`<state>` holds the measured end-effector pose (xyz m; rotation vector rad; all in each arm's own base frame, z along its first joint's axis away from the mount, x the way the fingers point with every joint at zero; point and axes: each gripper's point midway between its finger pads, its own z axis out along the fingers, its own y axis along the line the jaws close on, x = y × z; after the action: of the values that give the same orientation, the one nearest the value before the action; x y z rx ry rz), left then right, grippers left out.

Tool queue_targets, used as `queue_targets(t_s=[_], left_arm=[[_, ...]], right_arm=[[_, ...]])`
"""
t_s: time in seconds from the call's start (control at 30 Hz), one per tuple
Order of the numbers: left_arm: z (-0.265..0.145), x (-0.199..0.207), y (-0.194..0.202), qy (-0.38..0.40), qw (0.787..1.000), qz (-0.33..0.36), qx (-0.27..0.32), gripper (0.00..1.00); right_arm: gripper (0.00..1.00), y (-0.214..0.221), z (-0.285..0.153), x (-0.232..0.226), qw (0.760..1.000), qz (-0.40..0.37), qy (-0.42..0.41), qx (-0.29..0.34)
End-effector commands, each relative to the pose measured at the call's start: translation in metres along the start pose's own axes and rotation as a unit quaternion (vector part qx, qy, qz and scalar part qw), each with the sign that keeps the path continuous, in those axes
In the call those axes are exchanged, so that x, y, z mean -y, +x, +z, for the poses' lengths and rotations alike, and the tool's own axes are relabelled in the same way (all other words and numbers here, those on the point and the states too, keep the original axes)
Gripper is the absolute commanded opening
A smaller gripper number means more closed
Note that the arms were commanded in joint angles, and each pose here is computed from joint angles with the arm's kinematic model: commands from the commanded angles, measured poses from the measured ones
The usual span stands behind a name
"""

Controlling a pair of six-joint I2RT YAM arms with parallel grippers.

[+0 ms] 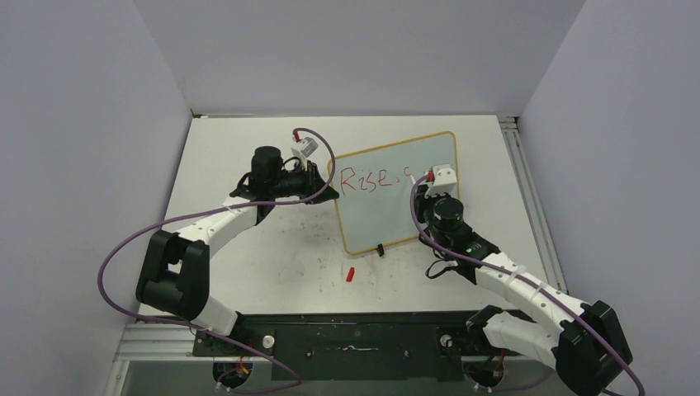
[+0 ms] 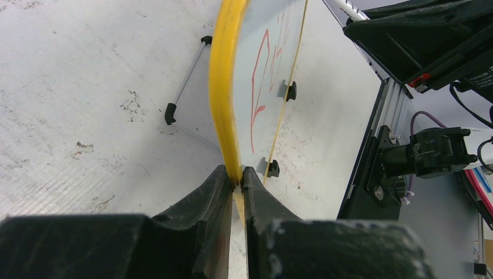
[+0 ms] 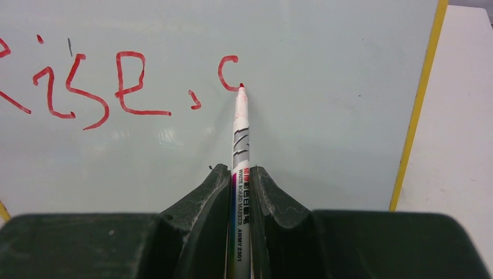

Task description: Write a sentence on the whiteboard

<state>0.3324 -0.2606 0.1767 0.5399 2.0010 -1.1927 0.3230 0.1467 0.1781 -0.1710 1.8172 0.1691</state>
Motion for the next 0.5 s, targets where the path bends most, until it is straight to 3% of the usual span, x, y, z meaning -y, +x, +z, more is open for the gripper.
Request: queue_targets(t_s=[0.0, 0.47], left_arm=[[-0.005, 0.015, -0.026, 0.013, 0.999, 0.041, 0.026, 0.0], [-0.005, 0.015, -0.026, 0.013, 0.999, 0.042, 0.026, 0.0]], right_arm=[[0.05, -0.041, -0.009, 0.004, 0.998, 0.021, 0.008, 0.055], [0.05, -0.049, 0.005, 0.008, 0.998, 0.011, 0.023, 0.062]])
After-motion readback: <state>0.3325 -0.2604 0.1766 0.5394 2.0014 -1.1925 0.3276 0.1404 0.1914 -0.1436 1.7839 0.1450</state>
